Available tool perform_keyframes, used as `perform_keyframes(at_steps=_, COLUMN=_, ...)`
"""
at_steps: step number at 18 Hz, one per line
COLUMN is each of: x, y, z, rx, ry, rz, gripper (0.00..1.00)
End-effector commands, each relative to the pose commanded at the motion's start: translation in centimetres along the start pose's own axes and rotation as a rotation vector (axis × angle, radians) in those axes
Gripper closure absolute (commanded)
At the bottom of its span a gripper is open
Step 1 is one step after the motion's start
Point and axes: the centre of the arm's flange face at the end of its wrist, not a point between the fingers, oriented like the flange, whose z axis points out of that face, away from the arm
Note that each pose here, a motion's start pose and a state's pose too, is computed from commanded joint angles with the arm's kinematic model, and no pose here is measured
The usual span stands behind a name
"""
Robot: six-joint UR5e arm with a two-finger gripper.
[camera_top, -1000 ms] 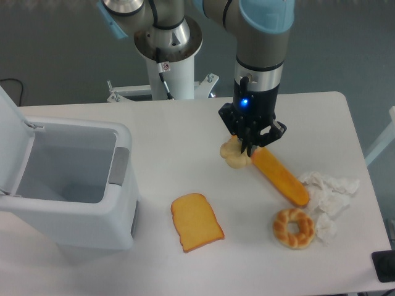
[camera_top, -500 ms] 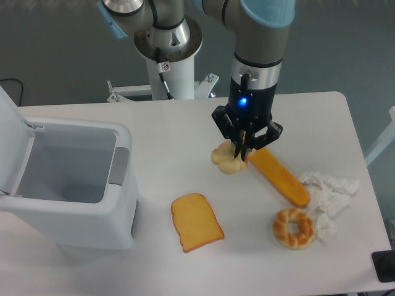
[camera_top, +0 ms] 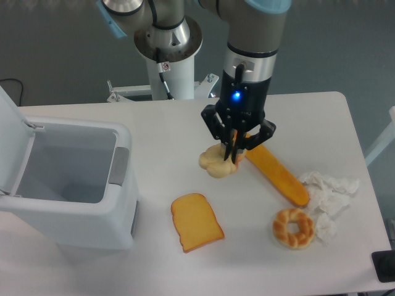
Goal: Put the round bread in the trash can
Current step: 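Lower the gripper onto the round bread roll and close on it, then lift the round bread roll and carry it over the white trash bin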
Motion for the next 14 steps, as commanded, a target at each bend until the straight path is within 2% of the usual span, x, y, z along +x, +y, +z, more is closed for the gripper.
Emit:
perform_keyframes(at_steps=4, x=0.8, y=-0.8, z=-0.2, rx=0.054, ry=0.042, rz=-0.037, gripper=1.00)
perform_keyframes(at_steps=9, x=2.3, y=-1.2, z=-2.6, rx=0.106, ry=0.050, rz=-0.073, gripper=1.00)
perform_keyframes(at_steps=14, x=3.8, y=-2.1, z=-3.4, rx=0.151, ry=0.093, rz=-0.132, gripper=1.00)
